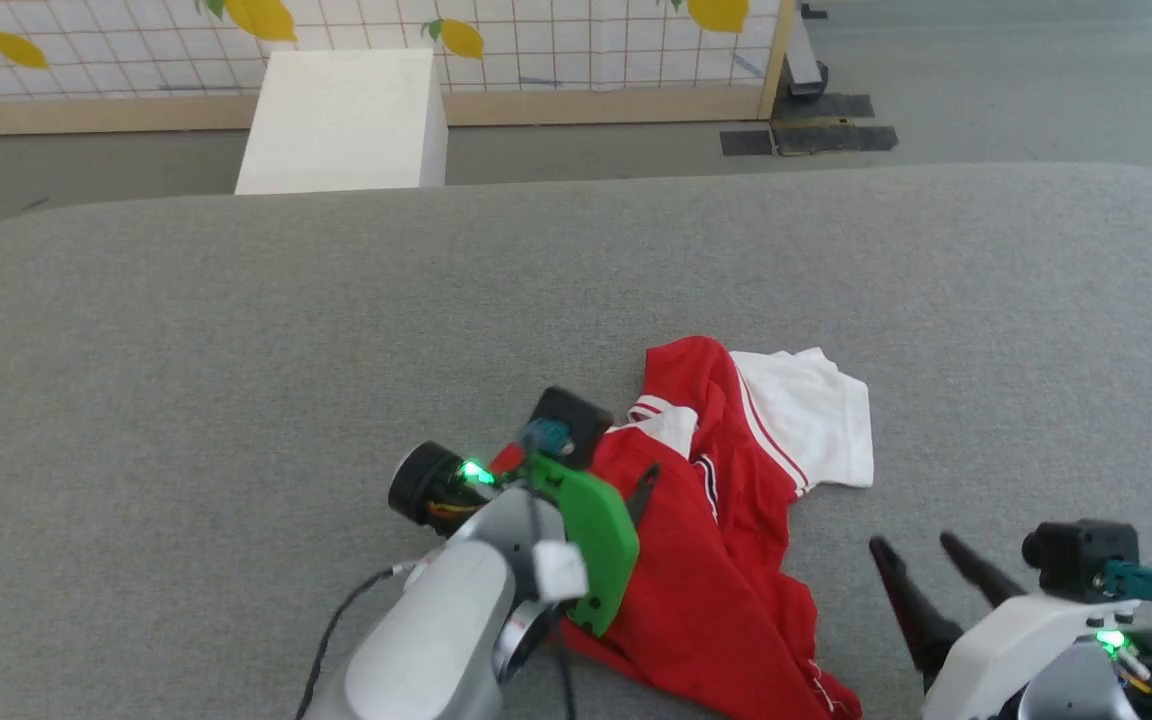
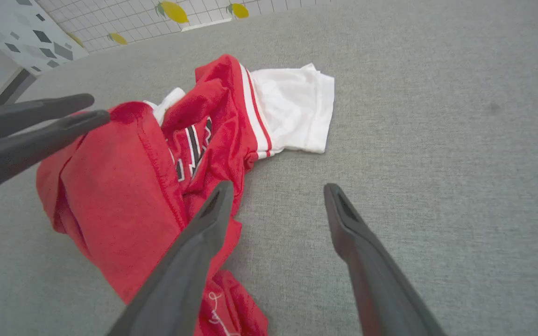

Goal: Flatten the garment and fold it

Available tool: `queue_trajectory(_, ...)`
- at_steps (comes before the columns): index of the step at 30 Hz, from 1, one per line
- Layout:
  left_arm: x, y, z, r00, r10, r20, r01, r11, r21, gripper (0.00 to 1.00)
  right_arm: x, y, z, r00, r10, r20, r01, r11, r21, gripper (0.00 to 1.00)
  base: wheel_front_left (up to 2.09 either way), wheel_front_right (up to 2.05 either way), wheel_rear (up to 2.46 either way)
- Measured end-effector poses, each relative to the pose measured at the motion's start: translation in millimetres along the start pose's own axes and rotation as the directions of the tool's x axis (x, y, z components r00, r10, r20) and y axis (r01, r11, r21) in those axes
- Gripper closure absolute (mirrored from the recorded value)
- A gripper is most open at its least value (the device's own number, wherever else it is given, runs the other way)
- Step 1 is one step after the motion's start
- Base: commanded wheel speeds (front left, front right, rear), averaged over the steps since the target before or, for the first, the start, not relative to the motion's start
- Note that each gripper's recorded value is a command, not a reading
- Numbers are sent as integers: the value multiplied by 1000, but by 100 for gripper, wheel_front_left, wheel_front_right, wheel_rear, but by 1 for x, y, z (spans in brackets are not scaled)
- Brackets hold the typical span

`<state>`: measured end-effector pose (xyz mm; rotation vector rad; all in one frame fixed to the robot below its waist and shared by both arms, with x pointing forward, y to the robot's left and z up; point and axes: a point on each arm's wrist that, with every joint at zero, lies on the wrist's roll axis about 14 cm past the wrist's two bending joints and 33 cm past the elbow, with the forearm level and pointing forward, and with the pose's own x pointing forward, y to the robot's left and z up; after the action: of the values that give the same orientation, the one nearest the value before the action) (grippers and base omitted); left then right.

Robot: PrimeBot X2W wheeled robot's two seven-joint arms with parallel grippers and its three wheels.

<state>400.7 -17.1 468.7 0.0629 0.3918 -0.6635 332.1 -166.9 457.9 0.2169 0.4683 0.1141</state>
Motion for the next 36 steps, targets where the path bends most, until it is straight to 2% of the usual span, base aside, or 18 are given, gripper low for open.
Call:
queue_trajectory(5, 10, 10, -18, 980, 38, -196, -18, 995, 103, 0, 2, -6, 38, 984, -27, 177, 37, 998, -58, 0, 0, 0, 0)
queue_trajectory(6, 10, 12, -24, 970, 44, -237, -18, 993, 113, 66, 2, -8, 47, 975, -32, 219, 48, 997, -68, 0, 0, 0, 0)
queue_trajectory(7, 10, 13, -29, 961, 45, -271, -13, 993, 117, 100, 1, -9, 54, 966, -36, 254, 57, 995, -78, 0, 0, 0, 0)
queue_trajectory(10, 9, 7, -30, 956, 12, -293, 21, 994, 108, 100, -1, -12, 65, 945, -40, 326, 70, 994, -81, 0, 0, 0, 0)
queue_trajectory(13, 7, -3, -11, 976, -37, -215, 55, 996, 76, 100, 0, -13, 66, 937, -41, 347, 72, 994, -77, 0, 0, 0, 0)
queue_trajectory(18, -20, -30, -14, 975, -149, -167, 141, 988, -61, 100, 4, -11, 64, 940, -31, 341, 58, 996, -70, 0, 0, 0, 0)
queue_trajectory(22, -61, -39, -54, 938, -208, -278, 166, 972, -167, 100, 9, -2, 65, 941, -2, 338, 31, 996, -79, 0, 0, 0, 0)
queue_trajectory(25, -101, -36, -106, 874, -206, -441, 85, 957, -278, 100, 14, 6, 65, 944, 24, 330, 5, 996, -87, 0, 0, 0, 0)
queue_trajectory(26, -112, -33, -118, 859, -191, -476, 43, 952, -304, 13, 16, 9, 64, 945, 35, 325, -7, 996, -87, 0, 0, 0, 0)
queue_trajectory(27, -119, -29, -125, 852, -168, -496, 7, 951, -310, 0, 17, 12, 64, 946, 44, 321, -17, 996, -86, 0, 0, 0, 0)
queue_trajectory(30, -129, -23, -125, 868, -134, -479, -55, 932, -359, 0, 22, 20, 62, 949, 68, 308, -41, 995, -93, 0, 0, 0, 0)
queue_trajectory(33, -117, -19, -79, 956, -103, -276, -31, 897, -442, 0, 26, 23, 60, 952, 78, 297, -51, 994, -96, 0, 0, 0, 0)
queue_trajectory(36, -105, 7, -30, 998, 13, -64, -38, 916, -399, 0, 27, 24, 59, 953, 78, 293, -52, 994, -95, 0, 0, 0, 0)
